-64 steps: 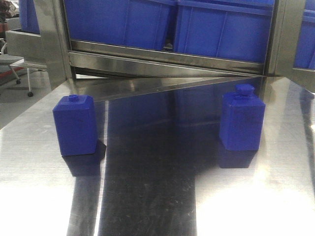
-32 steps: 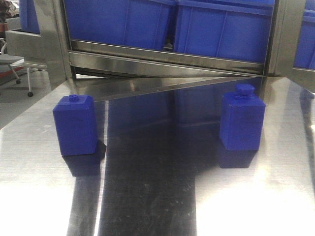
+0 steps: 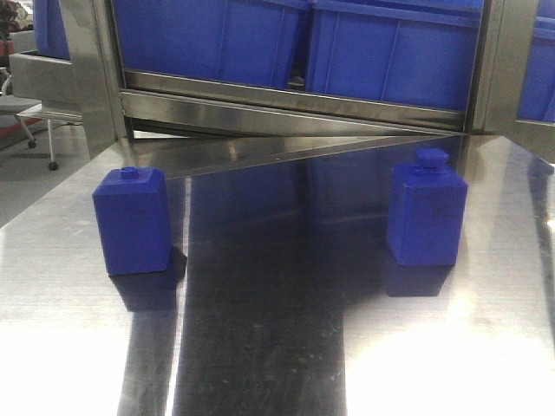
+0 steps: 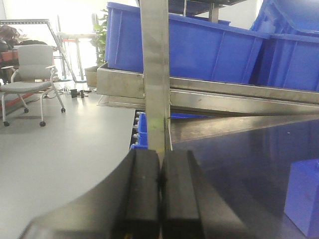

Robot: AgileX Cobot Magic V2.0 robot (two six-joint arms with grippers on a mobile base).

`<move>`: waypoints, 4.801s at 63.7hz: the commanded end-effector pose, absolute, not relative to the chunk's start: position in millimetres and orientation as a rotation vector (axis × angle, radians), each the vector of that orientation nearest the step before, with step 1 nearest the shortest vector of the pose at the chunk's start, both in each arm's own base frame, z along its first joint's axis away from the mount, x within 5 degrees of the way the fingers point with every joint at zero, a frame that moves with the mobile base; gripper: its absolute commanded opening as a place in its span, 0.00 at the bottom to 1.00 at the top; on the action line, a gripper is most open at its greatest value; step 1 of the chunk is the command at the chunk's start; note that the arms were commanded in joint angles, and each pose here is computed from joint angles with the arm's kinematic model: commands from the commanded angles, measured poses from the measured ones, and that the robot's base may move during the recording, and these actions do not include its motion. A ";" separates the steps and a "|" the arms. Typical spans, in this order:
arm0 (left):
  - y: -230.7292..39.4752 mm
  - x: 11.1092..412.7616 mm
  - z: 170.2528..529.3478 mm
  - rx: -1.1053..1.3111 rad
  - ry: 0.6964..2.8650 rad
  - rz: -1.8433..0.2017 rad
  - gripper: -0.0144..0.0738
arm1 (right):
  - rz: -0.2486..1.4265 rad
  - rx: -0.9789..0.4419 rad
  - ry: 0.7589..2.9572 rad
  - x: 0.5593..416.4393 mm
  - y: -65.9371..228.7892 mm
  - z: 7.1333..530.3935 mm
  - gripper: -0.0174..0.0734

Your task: Pick and sort blue part to right shelf

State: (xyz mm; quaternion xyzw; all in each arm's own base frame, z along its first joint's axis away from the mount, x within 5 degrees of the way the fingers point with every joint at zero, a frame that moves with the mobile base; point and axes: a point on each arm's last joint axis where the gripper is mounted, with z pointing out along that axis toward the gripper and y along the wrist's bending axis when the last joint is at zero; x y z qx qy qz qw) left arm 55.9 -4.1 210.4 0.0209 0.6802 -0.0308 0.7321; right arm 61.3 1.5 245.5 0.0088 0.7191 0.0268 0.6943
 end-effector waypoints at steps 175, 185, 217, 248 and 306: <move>-3.7 54.3 210.7 0.034 1.416 -0.079 0.32 | 0.118 -0.060 2.834 313.5 155.8 283.3 0.63; -3.7 54.3 210.7 0.034 1.416 -0.079 0.32 | 0.151 -0.193 2.697 296.4 136.9 298.2 0.63; -3.7 54.3 210.7 0.034 1.416 -0.079 0.32 | 0.083 -0.099 2.159 219.5 26.8 307.9 0.63; -3.7 54.3 210.7 0.034 1.416 -0.079 0.32 | 0.059 -0.036 1.742 133.9 8.2 293.6 0.63; -3.7 54.3 210.7 0.034 1.416 -0.079 0.32 | 0.057 -0.036 1.471 64.6 3.8 288.3 0.63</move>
